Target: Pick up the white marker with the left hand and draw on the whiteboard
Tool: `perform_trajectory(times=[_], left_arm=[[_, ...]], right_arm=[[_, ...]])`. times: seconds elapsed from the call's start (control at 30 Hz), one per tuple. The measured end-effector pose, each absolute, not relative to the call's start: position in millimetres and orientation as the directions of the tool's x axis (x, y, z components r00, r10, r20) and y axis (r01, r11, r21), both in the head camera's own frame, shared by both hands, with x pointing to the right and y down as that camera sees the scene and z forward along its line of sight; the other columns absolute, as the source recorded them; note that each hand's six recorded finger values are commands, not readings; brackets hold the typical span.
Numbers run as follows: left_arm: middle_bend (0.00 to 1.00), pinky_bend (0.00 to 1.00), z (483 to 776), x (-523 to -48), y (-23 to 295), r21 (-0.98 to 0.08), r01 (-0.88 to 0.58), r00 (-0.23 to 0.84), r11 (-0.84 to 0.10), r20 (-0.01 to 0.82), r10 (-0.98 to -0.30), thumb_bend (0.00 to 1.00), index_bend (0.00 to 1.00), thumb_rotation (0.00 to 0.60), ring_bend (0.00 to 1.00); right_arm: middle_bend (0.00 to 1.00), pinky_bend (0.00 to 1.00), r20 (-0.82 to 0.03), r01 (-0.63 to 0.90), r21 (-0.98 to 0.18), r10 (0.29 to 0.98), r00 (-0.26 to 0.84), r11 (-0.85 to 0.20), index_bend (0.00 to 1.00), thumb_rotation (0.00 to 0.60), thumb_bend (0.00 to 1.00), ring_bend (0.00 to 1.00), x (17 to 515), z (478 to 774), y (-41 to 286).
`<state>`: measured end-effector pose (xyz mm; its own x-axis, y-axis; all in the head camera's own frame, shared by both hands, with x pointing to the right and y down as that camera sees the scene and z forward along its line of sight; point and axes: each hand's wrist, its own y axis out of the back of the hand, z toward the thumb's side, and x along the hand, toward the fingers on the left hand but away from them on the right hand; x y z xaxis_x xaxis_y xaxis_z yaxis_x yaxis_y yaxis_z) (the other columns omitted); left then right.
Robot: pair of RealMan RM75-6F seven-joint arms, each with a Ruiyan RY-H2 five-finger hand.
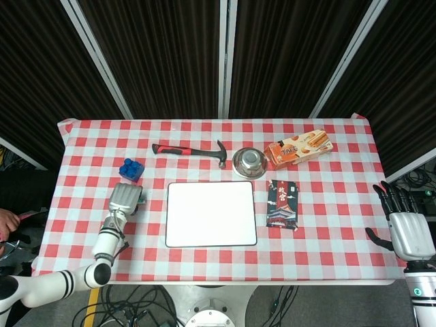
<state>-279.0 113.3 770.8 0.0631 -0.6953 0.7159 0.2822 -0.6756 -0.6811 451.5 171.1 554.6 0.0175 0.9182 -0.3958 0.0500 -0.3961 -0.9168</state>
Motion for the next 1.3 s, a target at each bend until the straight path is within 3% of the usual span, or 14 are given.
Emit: perform_trajectory(times=[0.37, 0.8, 1.1, 1.3], left_arm=[[0.51, 1.0, 773.4, -281.8, 113.8, -0.69, 0.295, 0.062, -0.661, 0.704, -0.708, 0.33, 0.49, 0.6, 0.82], [0.6, 1.0, 766.3, -283.8, 106.9, -0.713, 0.283, 0.096, -0.641, 0.686, -0.721, 0.43, 0.59, 0.6, 0.82], [0.61, 1.0, 737.7, -249.6, 94.2, -0.773, -0.009, 0.25, -0.634, 0.612, -0.75, 0.46, 0.6, 0.6, 0.81], [0.59, 1.0, 726.7, -212.0, 86.6, -0.706, -0.266, 0.408, -0.656, 0.534, -0.741, 0.46, 0.58, 0.6, 0.77]], right_arm=[[0.01, 0.0, -0.4, 0.049, -0.915, 0.917, 0.015, -0.4, 0.0, 0.6, 0.15, 0.0, 451.9, 555.2, 171.2], [0.01, 0.0, -0.401, 0.047, -0.915, 0.916, 0.014, -0.402, 0.0, 0.6, 0.15, 0.0, 451.1, 554.6, 170.9], [0.01, 0.0, -0.405, 0.048, -0.913, 0.914, 0.019, -0.406, 0.0, 0.6, 0.15, 0.0, 451.4, 555.0, 171.1], [0.01, 0.0, -0.4, 0.042, -0.915, 0.916, 0.024, -0.401, 0.0, 0.6, 0.15, 0.0, 451.0, 550.6, 169.5]])
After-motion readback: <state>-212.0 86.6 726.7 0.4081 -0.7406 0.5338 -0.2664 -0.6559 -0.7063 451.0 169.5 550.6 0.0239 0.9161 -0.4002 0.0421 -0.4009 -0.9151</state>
